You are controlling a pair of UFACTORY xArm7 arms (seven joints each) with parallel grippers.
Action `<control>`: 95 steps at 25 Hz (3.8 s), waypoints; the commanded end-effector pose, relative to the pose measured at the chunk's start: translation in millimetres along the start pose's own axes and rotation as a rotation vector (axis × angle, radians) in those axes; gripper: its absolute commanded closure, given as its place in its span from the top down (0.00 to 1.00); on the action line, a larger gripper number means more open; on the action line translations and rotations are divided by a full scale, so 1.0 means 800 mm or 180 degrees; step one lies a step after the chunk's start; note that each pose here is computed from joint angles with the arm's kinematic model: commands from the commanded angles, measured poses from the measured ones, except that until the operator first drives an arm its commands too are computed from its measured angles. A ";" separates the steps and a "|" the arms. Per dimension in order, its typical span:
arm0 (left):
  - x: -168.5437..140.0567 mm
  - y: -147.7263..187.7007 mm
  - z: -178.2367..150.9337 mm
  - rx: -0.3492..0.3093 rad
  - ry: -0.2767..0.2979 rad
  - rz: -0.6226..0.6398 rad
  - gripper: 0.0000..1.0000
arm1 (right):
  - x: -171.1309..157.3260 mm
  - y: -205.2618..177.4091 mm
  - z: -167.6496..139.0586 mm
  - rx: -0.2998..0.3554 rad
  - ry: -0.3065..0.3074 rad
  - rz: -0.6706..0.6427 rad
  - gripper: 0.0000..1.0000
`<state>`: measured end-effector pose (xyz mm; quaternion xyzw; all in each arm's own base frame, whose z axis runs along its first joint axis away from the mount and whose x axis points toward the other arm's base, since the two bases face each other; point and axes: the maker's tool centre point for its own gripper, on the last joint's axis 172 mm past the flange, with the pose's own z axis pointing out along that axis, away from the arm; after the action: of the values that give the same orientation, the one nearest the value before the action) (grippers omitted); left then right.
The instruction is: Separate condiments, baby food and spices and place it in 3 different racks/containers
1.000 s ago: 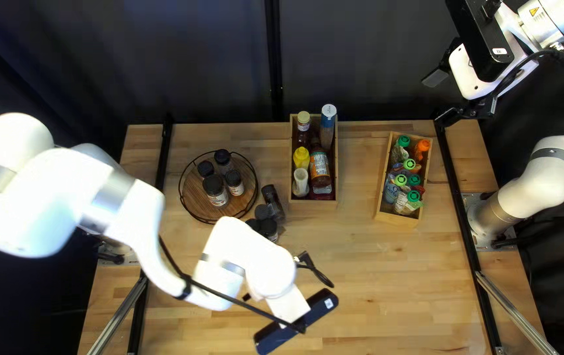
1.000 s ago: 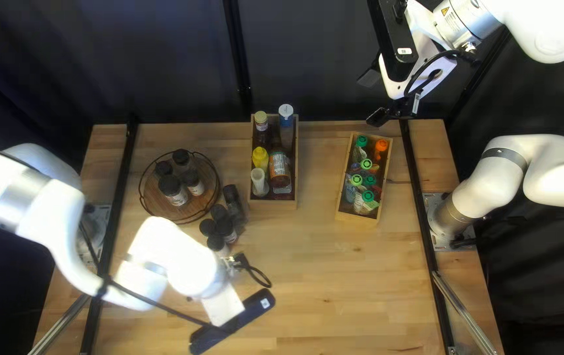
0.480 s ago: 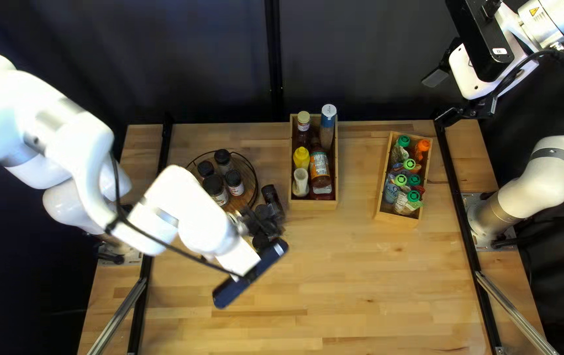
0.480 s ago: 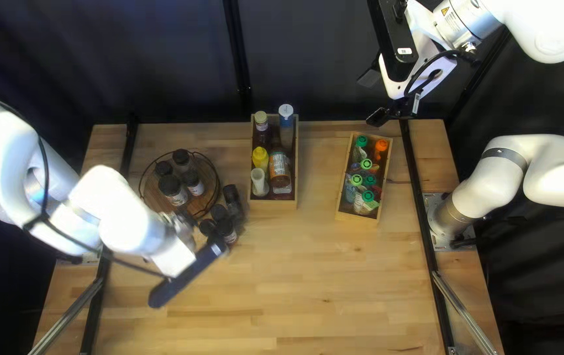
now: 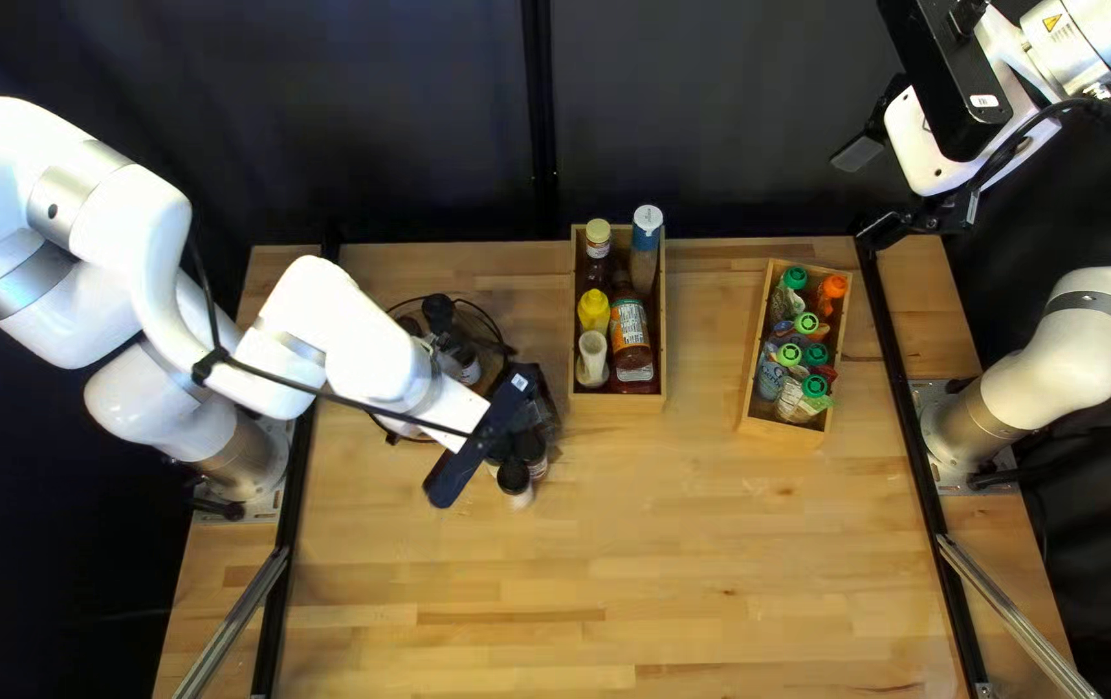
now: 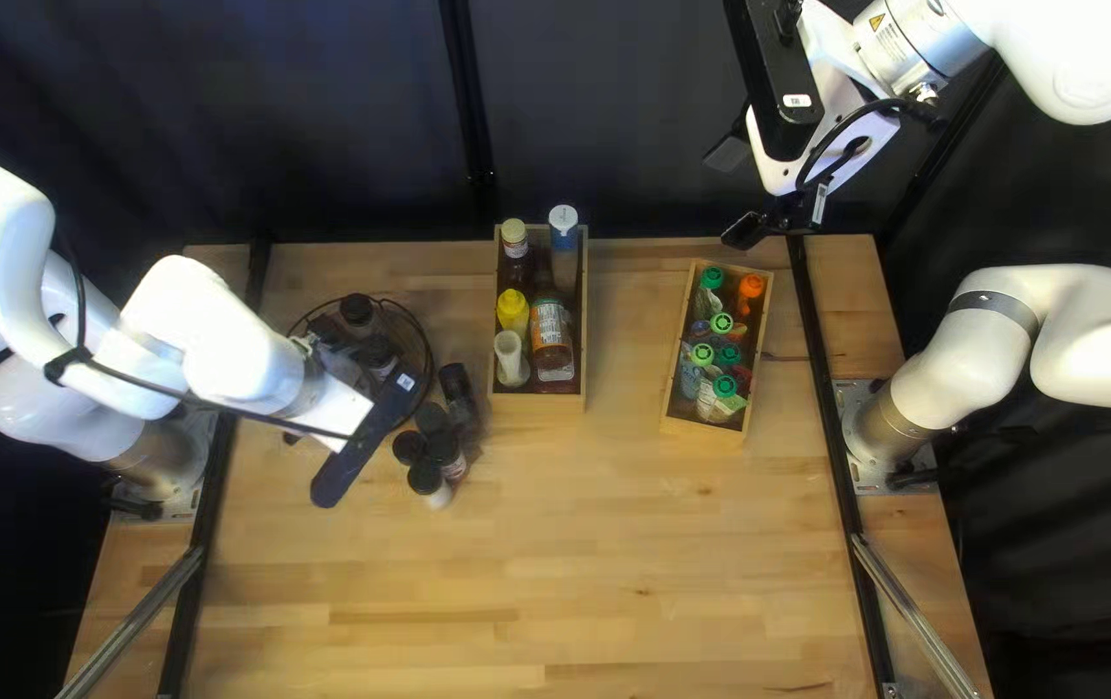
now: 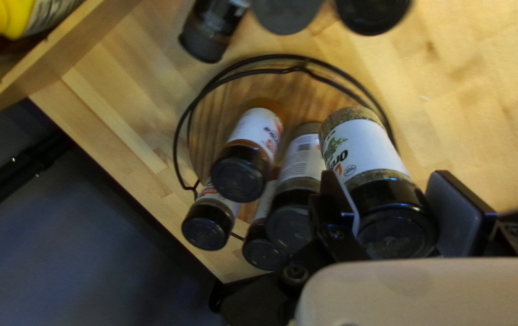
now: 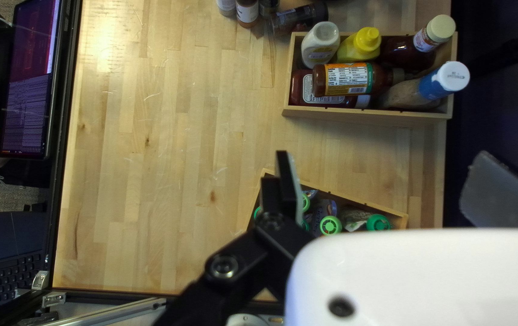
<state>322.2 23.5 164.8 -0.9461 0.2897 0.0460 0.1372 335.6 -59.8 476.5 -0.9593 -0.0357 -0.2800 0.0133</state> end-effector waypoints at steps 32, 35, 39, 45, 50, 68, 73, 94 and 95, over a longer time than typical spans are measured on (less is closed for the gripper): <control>0.032 -0.002 0.018 -0.0215 -0.0010 0.0038 1.00 | 0.000 0.000 0.000 0.0000 0.0000 0.0000 1.00; 0.050 0.009 -0.002 -0.0298 0.0077 0.0143 1.00 | 0.000 0.000 0.000 0.0000 0.0000 0.0000 1.00; 0.091 0.031 -0.031 -0.0457 0.0264 0.0423 1.00 | 0.000 0.000 0.000 0.0000 0.0000 0.0000 1.00; 0.146 0.068 -0.053 -0.0660 0.0481 0.1026 1.00 | 0.000 0.000 0.000 0.0000 0.0000 0.0000 1.00; 0.186 0.095 -0.049 -0.0796 0.0597 0.1596 1.00 | 0.000 0.000 0.000 0.0000 0.0000 0.0000 1.00; 0.194 0.089 0.039 -0.0407 0.0620 0.1839 1.00 | 0.000 0.000 0.000 0.0000 0.0000 0.0000 1.00; 0.184 0.087 0.058 -0.0412 0.0521 0.1857 1.00 | 0.000 0.000 0.000 0.0000 0.0000 0.0000 1.00; 0.166 0.070 0.062 -0.0514 0.0373 0.1847 0.00 | 0.000 0.000 0.000 0.0000 0.0000 0.0000 1.00; 0.166 0.071 0.059 -0.0521 0.0367 0.1851 0.00 | 0.000 0.000 0.000 0.0000 0.0000 0.0000 1.00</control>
<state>400.2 -74.3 77.3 -0.8339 0.5489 0.0510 0.0264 335.6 -59.8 476.5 -0.9593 -0.0357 -0.2799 0.0133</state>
